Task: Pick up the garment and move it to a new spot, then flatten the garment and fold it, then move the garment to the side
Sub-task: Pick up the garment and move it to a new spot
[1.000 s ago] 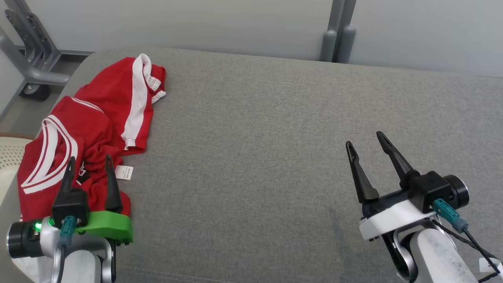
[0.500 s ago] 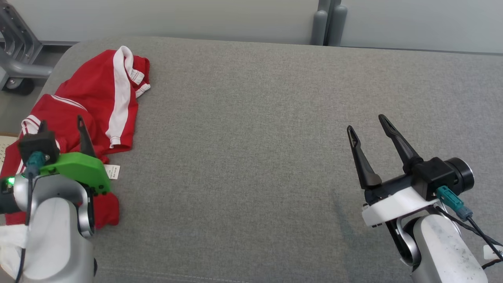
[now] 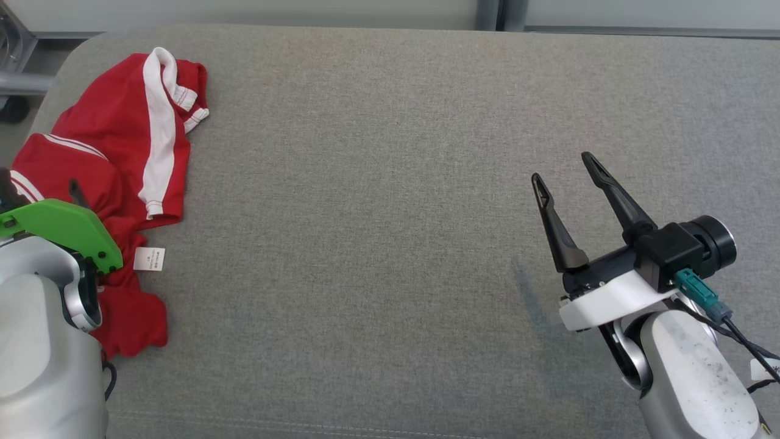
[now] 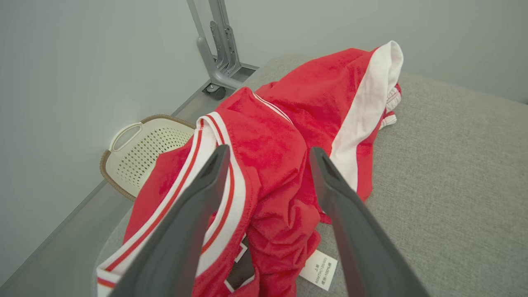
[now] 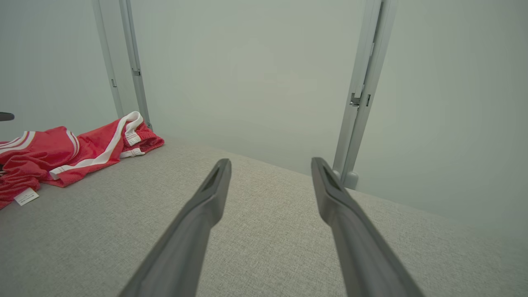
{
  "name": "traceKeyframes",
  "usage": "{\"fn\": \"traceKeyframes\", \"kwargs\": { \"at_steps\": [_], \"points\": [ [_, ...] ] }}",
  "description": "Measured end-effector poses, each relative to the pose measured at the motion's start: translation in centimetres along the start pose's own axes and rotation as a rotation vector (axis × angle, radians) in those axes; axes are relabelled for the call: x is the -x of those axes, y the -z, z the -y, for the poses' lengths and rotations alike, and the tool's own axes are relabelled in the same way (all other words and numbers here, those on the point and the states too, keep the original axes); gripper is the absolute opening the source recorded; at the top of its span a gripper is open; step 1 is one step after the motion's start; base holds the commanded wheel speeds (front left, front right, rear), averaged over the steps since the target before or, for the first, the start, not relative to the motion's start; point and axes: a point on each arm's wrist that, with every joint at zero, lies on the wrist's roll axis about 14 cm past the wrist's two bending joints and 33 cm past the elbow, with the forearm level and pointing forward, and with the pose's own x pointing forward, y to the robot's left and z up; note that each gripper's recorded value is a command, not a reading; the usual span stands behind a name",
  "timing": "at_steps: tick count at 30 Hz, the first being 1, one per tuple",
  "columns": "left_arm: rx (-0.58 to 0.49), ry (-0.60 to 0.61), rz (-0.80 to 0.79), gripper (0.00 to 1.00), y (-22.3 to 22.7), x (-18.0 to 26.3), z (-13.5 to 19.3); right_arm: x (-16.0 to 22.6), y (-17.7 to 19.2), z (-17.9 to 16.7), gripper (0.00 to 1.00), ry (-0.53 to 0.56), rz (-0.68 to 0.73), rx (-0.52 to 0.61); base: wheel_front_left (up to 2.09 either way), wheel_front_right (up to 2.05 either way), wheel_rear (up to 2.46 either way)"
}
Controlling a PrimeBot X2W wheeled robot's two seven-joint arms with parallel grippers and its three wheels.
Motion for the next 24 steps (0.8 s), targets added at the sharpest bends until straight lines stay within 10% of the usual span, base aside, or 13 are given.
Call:
{"fn": "traceKeyframes", "kwargs": {
  "at_steps": [24],
  "points": [
    [-0.045, -0.073, -0.371, 1.00, 8.7, -3.5, -0.4, -0.9, 3.1, 3.9, 1.00, 0.038, -0.043, 0.030, 0.00, 0.00, 0.00]
  ]
}}
